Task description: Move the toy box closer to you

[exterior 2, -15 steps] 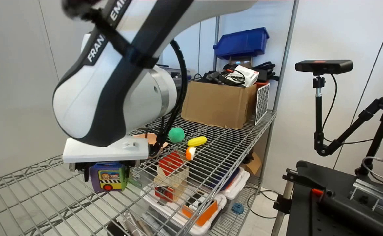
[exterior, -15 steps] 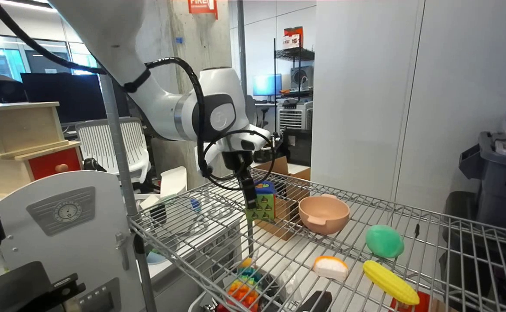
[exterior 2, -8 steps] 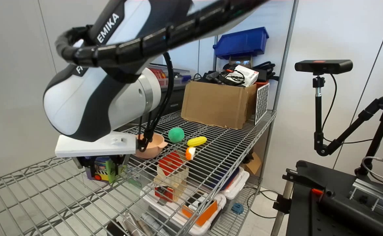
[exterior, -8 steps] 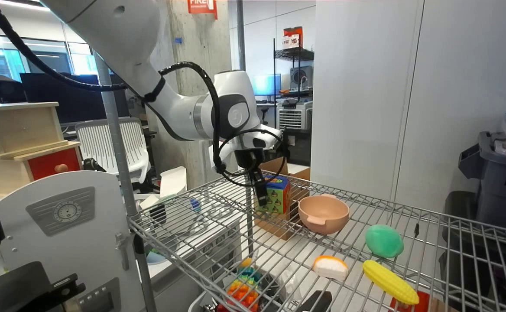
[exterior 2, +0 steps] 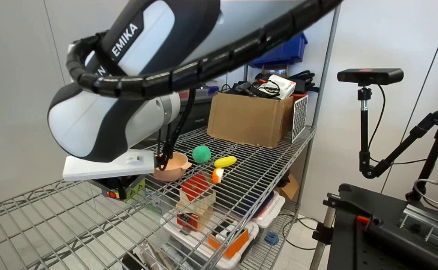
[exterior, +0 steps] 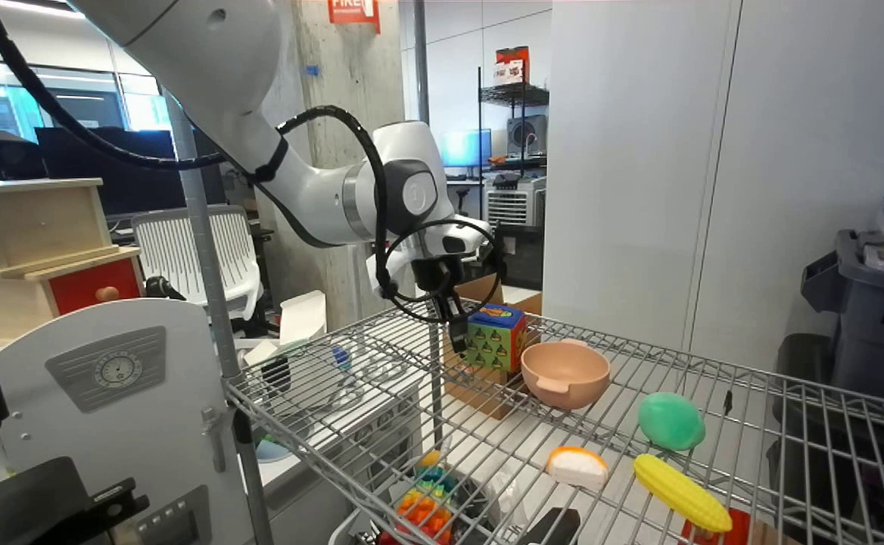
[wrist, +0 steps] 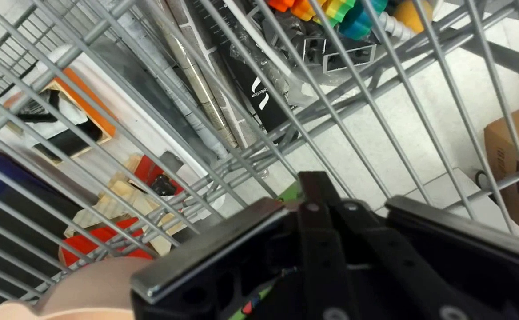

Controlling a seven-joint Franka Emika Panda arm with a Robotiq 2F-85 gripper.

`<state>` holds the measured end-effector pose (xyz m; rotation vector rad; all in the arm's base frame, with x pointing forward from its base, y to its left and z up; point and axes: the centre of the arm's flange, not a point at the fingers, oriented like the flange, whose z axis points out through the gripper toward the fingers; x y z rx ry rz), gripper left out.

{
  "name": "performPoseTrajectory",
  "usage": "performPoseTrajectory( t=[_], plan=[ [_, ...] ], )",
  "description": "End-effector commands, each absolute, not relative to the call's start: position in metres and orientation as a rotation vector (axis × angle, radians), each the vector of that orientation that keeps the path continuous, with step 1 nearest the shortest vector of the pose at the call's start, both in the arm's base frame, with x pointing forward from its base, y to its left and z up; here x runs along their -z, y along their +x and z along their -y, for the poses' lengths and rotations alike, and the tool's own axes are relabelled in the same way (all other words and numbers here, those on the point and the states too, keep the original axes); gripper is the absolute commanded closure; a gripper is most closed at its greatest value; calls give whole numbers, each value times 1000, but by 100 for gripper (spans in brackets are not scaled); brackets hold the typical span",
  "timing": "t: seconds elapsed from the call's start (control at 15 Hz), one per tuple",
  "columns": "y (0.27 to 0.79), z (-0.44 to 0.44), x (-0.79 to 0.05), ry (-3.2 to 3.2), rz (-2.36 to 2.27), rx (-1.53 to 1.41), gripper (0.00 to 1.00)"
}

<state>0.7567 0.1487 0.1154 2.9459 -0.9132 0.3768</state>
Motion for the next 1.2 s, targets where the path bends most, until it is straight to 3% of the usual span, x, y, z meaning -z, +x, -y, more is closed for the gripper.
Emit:
performPoseTrajectory(
  t=[0.0,0.2,0.47,0.8,1.13],
  plan=[
    [733,-159,-140,2904,891,-415,74],
    [715,-163,-163,2893,877,-486,65],
    [706,-162,-199,2883,936,-631,35],
    [789,-129,-214,2781,1143,-794,1],
    [854,-92,-189,2674,1294,-680,0]
  ],
)
